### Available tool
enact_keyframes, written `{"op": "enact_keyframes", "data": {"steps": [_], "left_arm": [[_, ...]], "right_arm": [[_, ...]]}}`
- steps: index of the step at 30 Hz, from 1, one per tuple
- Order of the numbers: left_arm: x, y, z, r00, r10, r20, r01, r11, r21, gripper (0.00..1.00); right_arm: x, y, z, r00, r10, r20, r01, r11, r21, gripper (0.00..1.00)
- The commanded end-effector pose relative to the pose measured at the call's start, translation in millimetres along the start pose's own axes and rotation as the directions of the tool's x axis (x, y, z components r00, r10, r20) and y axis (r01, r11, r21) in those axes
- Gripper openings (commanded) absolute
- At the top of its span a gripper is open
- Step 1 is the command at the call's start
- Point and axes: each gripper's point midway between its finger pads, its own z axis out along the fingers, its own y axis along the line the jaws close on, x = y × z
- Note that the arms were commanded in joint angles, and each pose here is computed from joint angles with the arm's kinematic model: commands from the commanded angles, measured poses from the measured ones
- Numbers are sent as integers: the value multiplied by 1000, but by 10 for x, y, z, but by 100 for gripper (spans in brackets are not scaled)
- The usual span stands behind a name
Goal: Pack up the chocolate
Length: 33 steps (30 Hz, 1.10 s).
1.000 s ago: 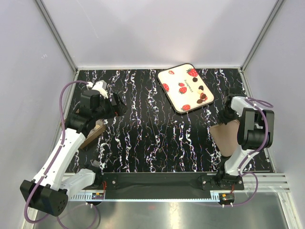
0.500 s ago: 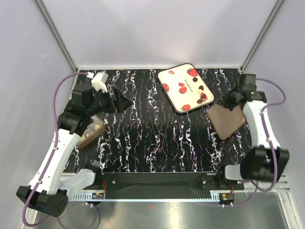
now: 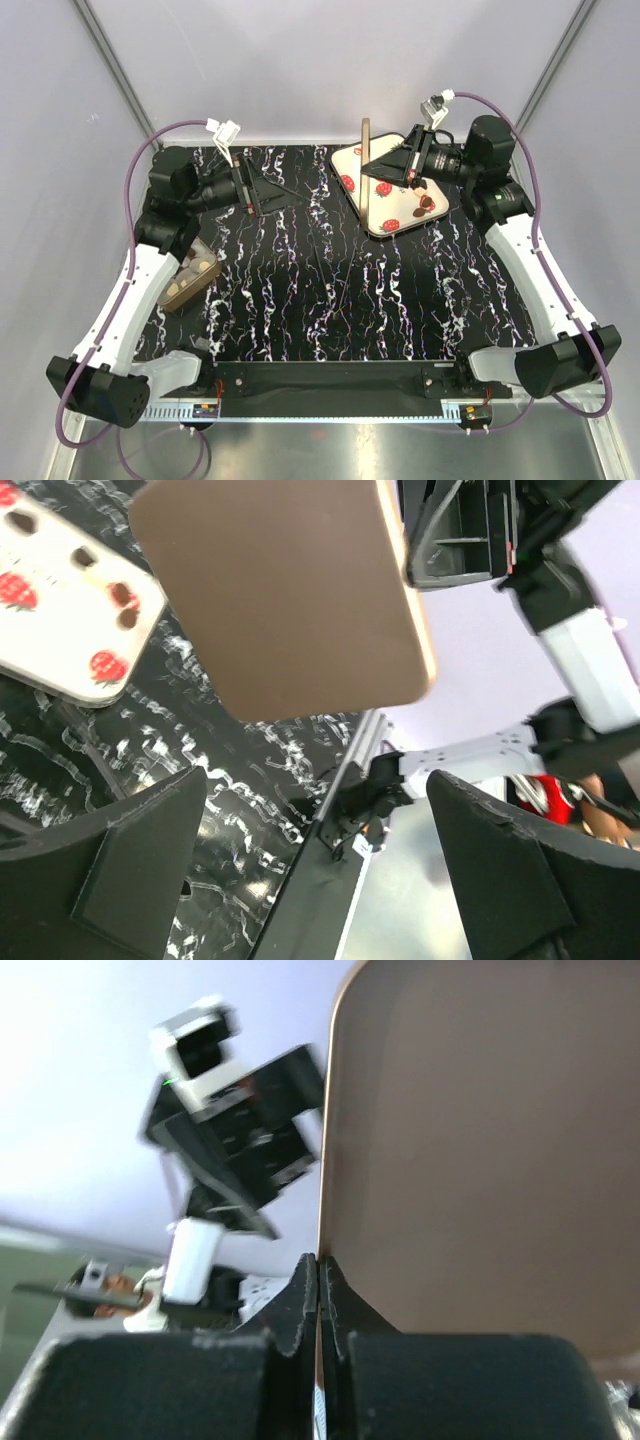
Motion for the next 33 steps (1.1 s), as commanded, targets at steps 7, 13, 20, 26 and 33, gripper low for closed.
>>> {"op": "enact_keyframes", "data": {"steps": [7,13,20,26,33], "left_arm": [[-234,-147,217,996,75,42,-85,950,299,99],[-436,-216,362,994,77,81,-105,890,443,99],[-446,-563,482,997,47,59,-75,719,691,99],[-380,-734,700,992,113,51,-117,718,686,99],[-405,-724,526,996,33,83,-83,686,723,80]], "right_arm": [[147,1155,-298,971,-233,-48,187,873,-450,0],[245,1449,-385,960,-272,-71,193,821,-538,0],[335,1611,-388,960,-262,-96,155,786,-599,0],[356,1563,-334,968,-224,-116,106,777,-621,0],[343,1335,-200,968,-198,-153,74,811,-580,0]]}}
